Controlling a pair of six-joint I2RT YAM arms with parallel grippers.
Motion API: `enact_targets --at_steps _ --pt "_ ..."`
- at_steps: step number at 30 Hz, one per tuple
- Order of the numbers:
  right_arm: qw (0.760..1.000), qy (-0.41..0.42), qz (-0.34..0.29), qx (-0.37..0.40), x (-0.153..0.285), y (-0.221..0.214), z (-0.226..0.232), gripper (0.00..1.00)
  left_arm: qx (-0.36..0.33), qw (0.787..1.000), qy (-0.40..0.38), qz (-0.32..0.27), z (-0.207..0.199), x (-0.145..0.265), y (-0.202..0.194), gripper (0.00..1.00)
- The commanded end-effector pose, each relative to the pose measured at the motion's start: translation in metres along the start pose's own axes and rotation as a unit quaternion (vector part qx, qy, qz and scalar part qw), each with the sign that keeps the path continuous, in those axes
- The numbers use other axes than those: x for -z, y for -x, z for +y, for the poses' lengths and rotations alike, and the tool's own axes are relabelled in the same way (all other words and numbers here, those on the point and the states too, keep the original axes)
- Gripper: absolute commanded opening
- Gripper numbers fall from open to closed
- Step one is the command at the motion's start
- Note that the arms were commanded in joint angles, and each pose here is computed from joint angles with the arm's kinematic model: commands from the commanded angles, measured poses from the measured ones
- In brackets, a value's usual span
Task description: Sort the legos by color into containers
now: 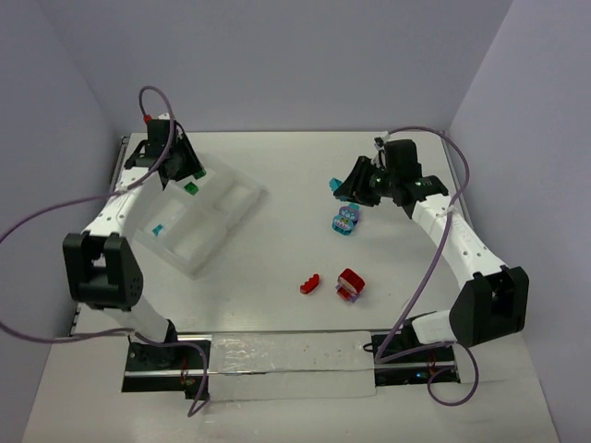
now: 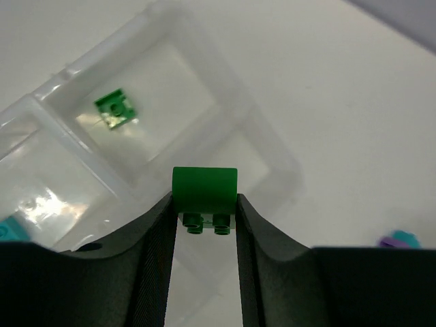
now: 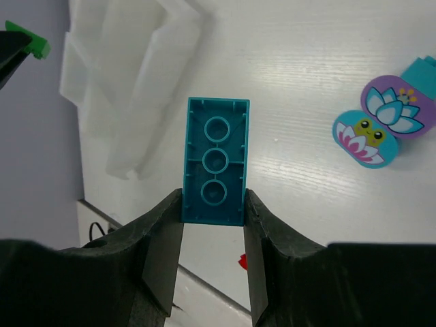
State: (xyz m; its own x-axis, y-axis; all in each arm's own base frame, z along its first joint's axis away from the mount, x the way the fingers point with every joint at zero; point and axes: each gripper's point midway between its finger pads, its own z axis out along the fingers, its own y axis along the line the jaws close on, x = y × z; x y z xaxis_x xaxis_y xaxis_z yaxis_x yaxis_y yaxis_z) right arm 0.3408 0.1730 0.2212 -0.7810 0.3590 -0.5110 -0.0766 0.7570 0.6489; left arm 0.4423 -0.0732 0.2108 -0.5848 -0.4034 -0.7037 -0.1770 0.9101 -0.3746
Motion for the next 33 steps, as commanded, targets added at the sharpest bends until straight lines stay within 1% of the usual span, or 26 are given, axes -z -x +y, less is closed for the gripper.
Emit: enact_targets --at_steps 1,2,3,4,5,6,8,11,12,13,14,15,16,17,18,19,20,23,26,30,32,33 --pt "0.999 -0.051 0.015 0.009 -0.003 -0.007 -0.022 0.0 -0.03 0.992 0.119 -0.01 0.04 -0.036 0.015 0.0" --pt "0.998 -0.057 0.02 0.009 -0.005 -0.008 -0.024 0.0 -0.031 0.991 0.129 -0.012 0.042 -0.048 0.02 0.0" --pt "0.998 -0.058 0.022 0.01 -0.007 -0.008 -0.025 0.0 -0.03 0.991 0.129 -0.023 0.039 -0.047 0.029 0.0" --pt "0.998 -0.062 0.027 0.01 -0.009 -0.008 -0.027 0.0 -0.03 0.99 0.14 -0.017 0.043 -0.06 0.026 0.0" --pt "0.998 -0.062 0.029 0.01 -0.01 -0.007 -0.027 0.0 -0.029 0.989 0.142 -0.03 0.04 -0.064 0.036 0.0" --pt "0.998 -0.062 0.031 0.011 -0.012 -0.006 -0.027 0.0 -0.029 0.989 0.145 -0.031 0.04 -0.071 0.039 0.0" --pt "0.997 -0.061 0.037 0.013 -0.016 -0.005 -0.026 0.0 -0.031 0.987 0.153 -0.027 0.044 -0.085 0.037 0.0" --pt "0.997 -0.063 0.047 0.017 -0.021 -0.004 -0.028 0.0 -0.029 0.986 0.16 -0.026 0.045 -0.095 0.039 0.0" --pt "0.997 -0.063 0.048 0.017 -0.022 -0.003 -0.028 0.0 -0.03 0.986 0.163 -0.015 0.047 -0.101 0.033 0.02" --pt "0.997 -0.062 0.049 0.019 -0.023 -0.002 -0.027 0.0 -0.031 0.986 0.163 -0.013 0.047 -0.1 0.033 0.08" --pt "0.997 -0.061 0.048 0.019 -0.024 0.0 -0.026 0.0 -0.032 0.985 0.167 -0.002 0.05 -0.102 0.027 0.23" --pt "0.997 -0.06 0.048 0.018 -0.024 0.0 -0.025 0.0 -0.032 0.986 0.165 0.003 0.05 -0.102 0.023 0.36" --pt "0.997 -0.059 0.049 0.019 -0.025 0.0 -0.024 0.0 -0.033 0.985 0.167 0.006 0.052 -0.103 0.019 0.37" --pt "0.997 -0.057 0.049 0.02 -0.025 0.0 -0.023 0.0 -0.032 0.986 0.161 0.004 0.051 -0.1 0.018 0.56" --pt "0.997 -0.056 0.049 0.021 -0.025 0.0 -0.022 0.0 -0.031 0.987 0.158 0.006 0.051 -0.1 0.014 0.66" --pt "0.997 -0.056 0.048 0.022 -0.024 0.0 -0.021 0.0 -0.031 0.988 0.154 0.005 0.051 -0.099 0.013 0.74" --pt "0.997 -0.055 0.047 0.023 -0.024 0.001 -0.02 0.0 -0.03 0.988 0.151 0.005 0.05 -0.096 0.013 0.78" --pt "0.997 -0.052 0.046 0.029 -0.023 -0.001 -0.015 0.0 -0.031 0.989 0.144 0.001 0.045 -0.087 0.019 0.84" --pt "0.996 -0.052 0.044 0.051 -0.022 -0.005 -0.003 0.0 -0.033 0.99 0.134 -0.014 0.036 -0.063 0.035 0.85" --pt "0.995 -0.04 0.051 0.079 -0.026 -0.02 0.02 0.0 -0.039 0.991 0.118 -0.042 0.024 -0.02 0.058 0.85" --pt "0.994 -0.025 0.051 0.091 -0.03 -0.026 0.034 0.0 -0.041 0.993 0.105 -0.041 0.018 0.004 0.06 0.85" --pt "0.994 -0.019 0.056 0.096 -0.031 -0.031 0.04 0.0 -0.041 0.994 0.098 -0.036 0.016 0.006 0.058 0.85"
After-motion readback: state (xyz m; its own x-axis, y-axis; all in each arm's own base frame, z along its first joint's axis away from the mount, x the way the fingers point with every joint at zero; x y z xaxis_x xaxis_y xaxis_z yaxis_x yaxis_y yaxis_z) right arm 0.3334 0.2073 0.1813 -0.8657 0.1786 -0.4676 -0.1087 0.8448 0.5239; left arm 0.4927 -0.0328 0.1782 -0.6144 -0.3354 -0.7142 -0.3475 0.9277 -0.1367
